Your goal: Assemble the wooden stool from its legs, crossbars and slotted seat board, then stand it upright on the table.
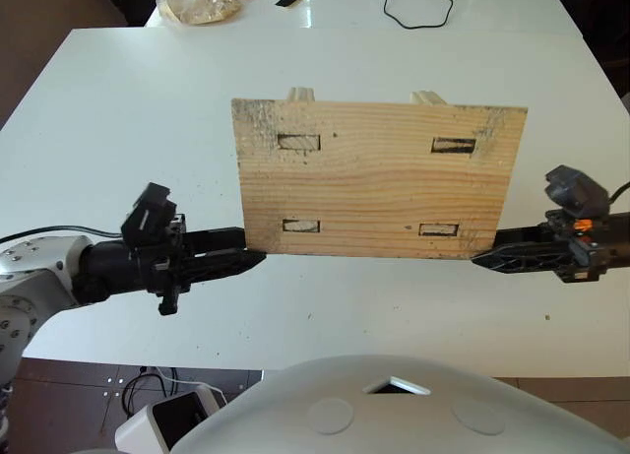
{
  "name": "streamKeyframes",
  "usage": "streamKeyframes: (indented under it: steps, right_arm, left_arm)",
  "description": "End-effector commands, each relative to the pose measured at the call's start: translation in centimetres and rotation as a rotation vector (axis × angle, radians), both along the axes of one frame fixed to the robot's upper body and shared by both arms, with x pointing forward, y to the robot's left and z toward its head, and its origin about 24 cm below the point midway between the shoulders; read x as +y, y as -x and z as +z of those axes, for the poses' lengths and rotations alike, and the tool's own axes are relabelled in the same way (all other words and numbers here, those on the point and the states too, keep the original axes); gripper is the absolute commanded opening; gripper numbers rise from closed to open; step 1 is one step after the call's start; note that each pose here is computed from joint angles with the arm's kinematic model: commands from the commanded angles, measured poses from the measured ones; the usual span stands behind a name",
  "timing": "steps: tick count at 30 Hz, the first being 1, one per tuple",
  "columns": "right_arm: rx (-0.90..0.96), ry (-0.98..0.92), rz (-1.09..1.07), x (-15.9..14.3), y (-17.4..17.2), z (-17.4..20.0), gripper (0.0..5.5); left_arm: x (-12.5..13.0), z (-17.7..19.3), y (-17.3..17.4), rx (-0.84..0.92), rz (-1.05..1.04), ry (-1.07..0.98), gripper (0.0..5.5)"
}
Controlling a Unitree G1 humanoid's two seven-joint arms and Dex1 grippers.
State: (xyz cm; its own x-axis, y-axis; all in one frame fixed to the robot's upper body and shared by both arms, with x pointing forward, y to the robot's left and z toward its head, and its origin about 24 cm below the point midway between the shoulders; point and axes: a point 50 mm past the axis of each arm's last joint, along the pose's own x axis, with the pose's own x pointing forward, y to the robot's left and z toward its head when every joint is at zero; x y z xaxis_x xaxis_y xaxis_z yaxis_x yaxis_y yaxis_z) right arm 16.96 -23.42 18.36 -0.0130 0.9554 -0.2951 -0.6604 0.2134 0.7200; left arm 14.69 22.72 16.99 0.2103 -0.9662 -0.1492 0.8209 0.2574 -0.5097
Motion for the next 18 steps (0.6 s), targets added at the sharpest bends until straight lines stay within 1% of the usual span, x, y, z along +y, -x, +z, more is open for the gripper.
streamKeyframes:
  steps: [1,6,8,14,18]
  right_arm:
    - [-0.047,-0.243,0.310,2.5,2.8,9.5,1.28]
    - [0.057,-0.237,0.303,1.9,2.8,9.9,1.28]
    - [0.062,-0.236,0.292,2.0,2.7,9.4,1.28]
    - [0.099,-0.225,0.168,2.7,2.7,4.9,1.28]
    - [0.093,-0.148,0.111,3.8,3.1,2.8,1.28]
  left_arm:
    - [-3.8,7.6,2.5,-0.021,-0.278,0.063,1.45]
    - [-2.4,8.5,1.7,0.074,-0.289,0.052,1.45]
    - [-2.6,8.1,1.9,0.103,-0.298,0.048,1.45]
    - [-4.1,4.2,3.9,0.220,-0.222,0.041,1.45]
    - [-5.1,1.7,5.2,0.223,-0.212,-0.019,1.45]
